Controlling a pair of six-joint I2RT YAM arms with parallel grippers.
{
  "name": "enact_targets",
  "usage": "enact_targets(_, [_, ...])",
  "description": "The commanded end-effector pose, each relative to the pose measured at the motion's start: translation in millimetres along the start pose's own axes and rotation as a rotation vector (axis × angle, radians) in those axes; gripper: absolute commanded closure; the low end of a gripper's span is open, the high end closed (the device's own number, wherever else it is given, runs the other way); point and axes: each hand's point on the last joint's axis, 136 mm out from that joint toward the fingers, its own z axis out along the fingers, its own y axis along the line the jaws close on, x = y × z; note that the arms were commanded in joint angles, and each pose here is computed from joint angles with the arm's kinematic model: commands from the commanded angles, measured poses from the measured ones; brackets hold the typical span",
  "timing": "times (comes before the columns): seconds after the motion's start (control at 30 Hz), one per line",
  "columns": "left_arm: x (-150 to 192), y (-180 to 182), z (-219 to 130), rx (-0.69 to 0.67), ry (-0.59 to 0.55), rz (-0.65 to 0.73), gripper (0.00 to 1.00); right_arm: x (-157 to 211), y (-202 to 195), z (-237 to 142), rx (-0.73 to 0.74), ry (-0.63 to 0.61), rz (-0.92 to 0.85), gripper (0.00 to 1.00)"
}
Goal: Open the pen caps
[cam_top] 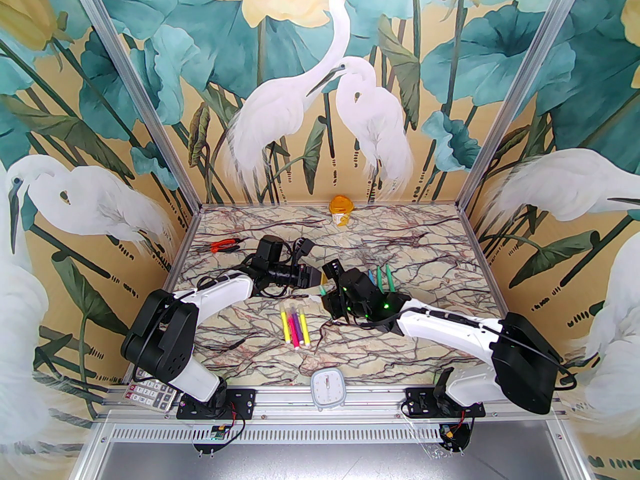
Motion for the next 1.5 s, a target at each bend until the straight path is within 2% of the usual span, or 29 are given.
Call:
enact_targets(0.0, [-1.9,-10.1,2.8,0.037,0.022,0.007,0.80,-11.3,-4.0,-5.3,0.012,-0.056,0.000,0.87])
enact_targets(0.07, [-2.8,-10.8,2.7,0.037,0.021,0.004,0.83,-12.1,-5.4,-5.3,0.015,-0.061,0.003,0.81])
enact_targets(0.17, [-4.5,-12.3,2.5,0.038,0.019,0.002,0.88,-6.6,-7.8,-2.6,0.021,-0.045,-0.004,0.63])
enact_targets(0.3, [-7.7,-15.0,1.8,0.039,0.018,-0.005,0.92,7.3,-12.1,5.5,0.032,0.001,-0.006,0.59])
enact_targets(0.5, [-11.4,-17.7,1.7,0.041,0.019,-0.011,0.94,11.6,-10.3,9.4,0.014,0.008,-0.006,0.65])
enact_targets(0.73, [-14.4,-14.1,1.7,0.012,0.013,-0.017,0.98,13.3,-10.5,6.1,0.013,0.010,-0.020,0.84])
enact_targets(0.93, [-34.1,0.0,-9.2,-0.055,-0.050,-0.054,1.00,30.4,-19.8,-0.1,0.045,0.044,-0.039,0.93])
enact_targets(1.23, [-76.0,23.7,-48.8,-0.142,-0.207,-0.121,1.00,62.0,-34.9,-8.2,0.090,0.110,-0.062,0.97])
enact_targets(1.47, [-86.7,36.1,-67.5,-0.196,-0.251,-0.149,1.00,66.5,-42.2,-10.3,0.121,0.103,-0.070,0.97])
